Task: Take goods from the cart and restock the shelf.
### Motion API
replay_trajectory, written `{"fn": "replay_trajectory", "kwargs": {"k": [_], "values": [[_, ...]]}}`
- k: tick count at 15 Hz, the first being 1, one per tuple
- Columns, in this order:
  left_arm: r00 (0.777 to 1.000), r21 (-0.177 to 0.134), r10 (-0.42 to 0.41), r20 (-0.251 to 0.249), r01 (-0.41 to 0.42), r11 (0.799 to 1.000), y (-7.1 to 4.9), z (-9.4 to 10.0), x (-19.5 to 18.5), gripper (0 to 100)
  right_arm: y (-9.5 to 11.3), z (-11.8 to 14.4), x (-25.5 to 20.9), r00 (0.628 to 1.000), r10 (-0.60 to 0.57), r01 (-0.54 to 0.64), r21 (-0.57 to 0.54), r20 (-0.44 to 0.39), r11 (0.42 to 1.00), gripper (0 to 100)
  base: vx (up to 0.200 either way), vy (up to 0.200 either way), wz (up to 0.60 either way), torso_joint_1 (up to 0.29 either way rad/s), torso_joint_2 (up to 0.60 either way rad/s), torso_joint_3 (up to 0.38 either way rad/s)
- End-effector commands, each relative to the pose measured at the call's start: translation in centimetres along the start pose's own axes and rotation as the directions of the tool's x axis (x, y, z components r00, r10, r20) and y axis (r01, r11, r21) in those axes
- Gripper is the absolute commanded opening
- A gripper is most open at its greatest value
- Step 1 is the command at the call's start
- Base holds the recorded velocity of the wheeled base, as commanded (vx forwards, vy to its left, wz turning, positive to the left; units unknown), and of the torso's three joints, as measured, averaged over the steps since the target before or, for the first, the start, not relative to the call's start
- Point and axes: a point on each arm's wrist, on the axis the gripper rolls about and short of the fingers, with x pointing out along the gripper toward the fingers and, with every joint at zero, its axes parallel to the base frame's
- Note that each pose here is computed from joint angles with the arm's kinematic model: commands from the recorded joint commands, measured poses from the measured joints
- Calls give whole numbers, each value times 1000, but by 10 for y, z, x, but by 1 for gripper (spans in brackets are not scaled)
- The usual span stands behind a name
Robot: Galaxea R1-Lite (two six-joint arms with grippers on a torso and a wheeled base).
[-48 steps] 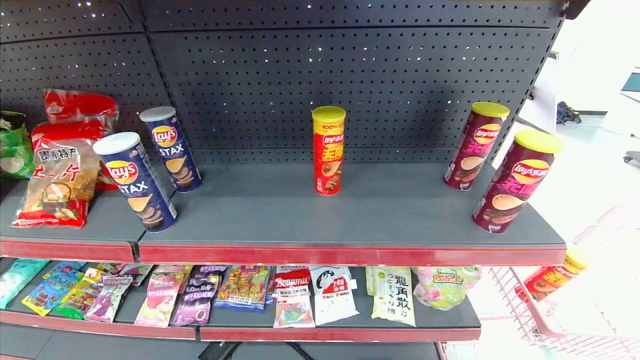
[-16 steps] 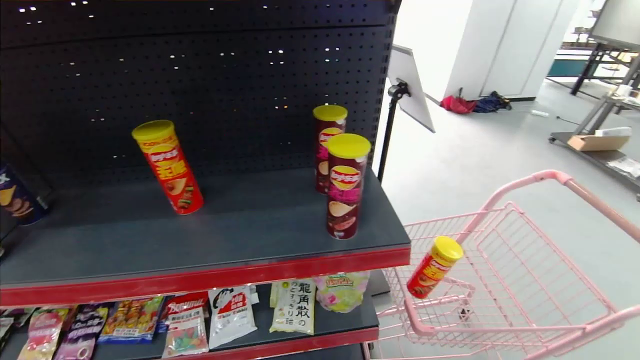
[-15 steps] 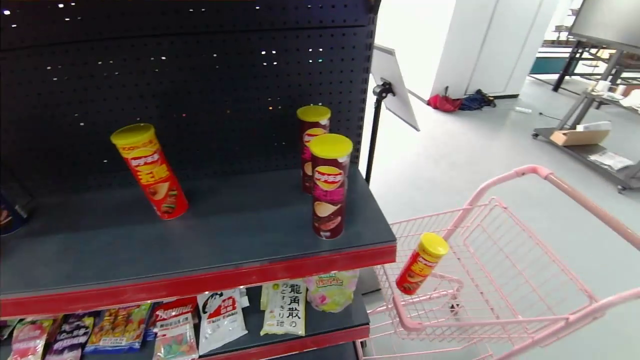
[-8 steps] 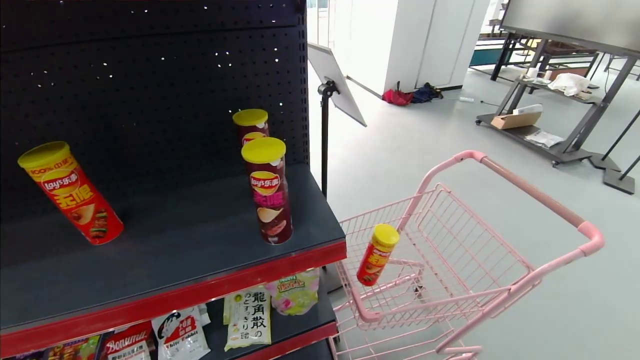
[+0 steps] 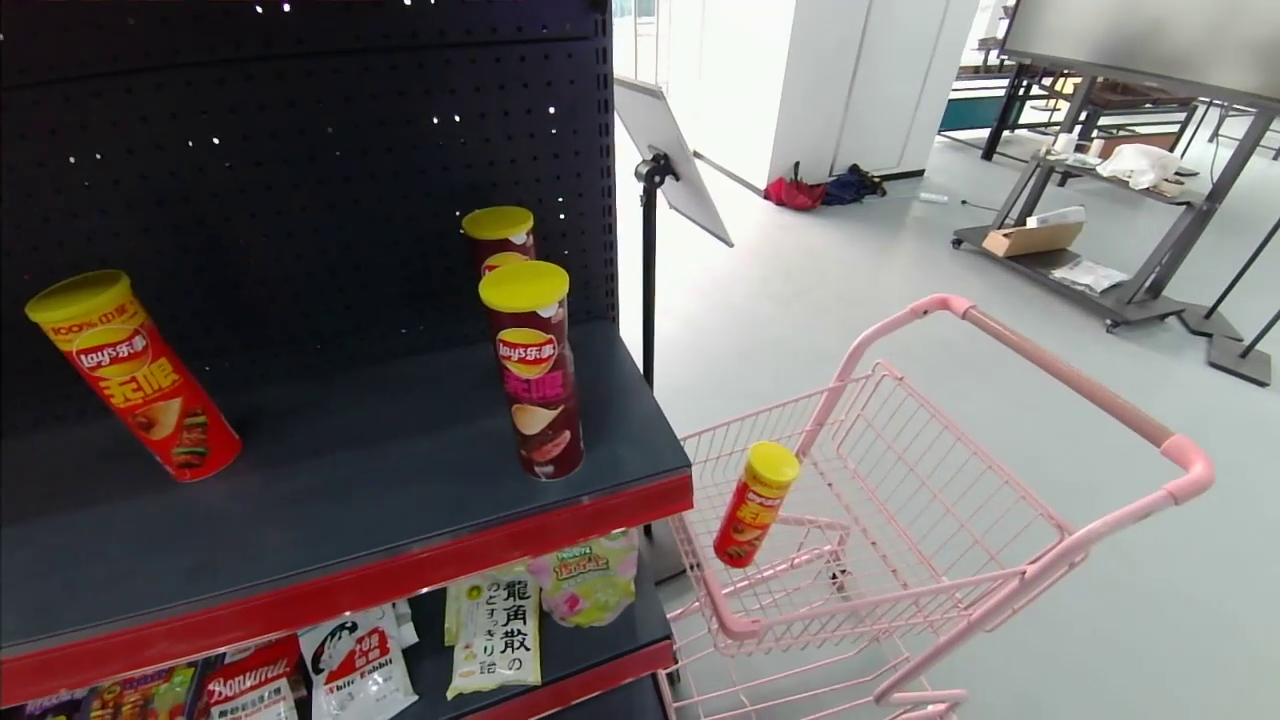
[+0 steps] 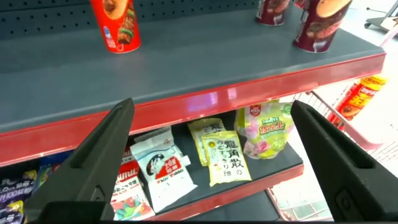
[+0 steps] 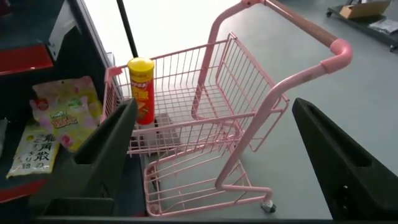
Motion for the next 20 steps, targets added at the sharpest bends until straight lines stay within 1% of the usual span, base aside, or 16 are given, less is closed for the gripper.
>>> {"fn": "replay_trajectory", "kwargs": {"k": [1, 11, 18, 20], "values": [[1000, -1, -1, 0, 1, 1000, 0, 0, 0, 100, 0, 0, 0, 1000, 1, -1, 0, -1, 1000, 100, 0, 0, 0, -139, 339, 183], [1000, -1, -1, 0, 1, 1000, 0, 0, 0, 100, 0, 0, 0, 1000, 1, -1, 0, -1, 1000, 100, 0, 0, 0, -146, 354, 206], [1000, -1, 1, 0, -1, 1000, 0, 0, 0, 100, 0, 0, 0, 1000, 2, -2, 0, -1, 1000, 100, 0, 0, 0, -154, 408, 257], [1000, -1, 1, 0, -1, 1000, 0, 0, 0, 100, 0, 0, 0, 1000, 4, -4, 0, 1, 1000, 100, 0, 0, 0, -61, 183, 115]]}}
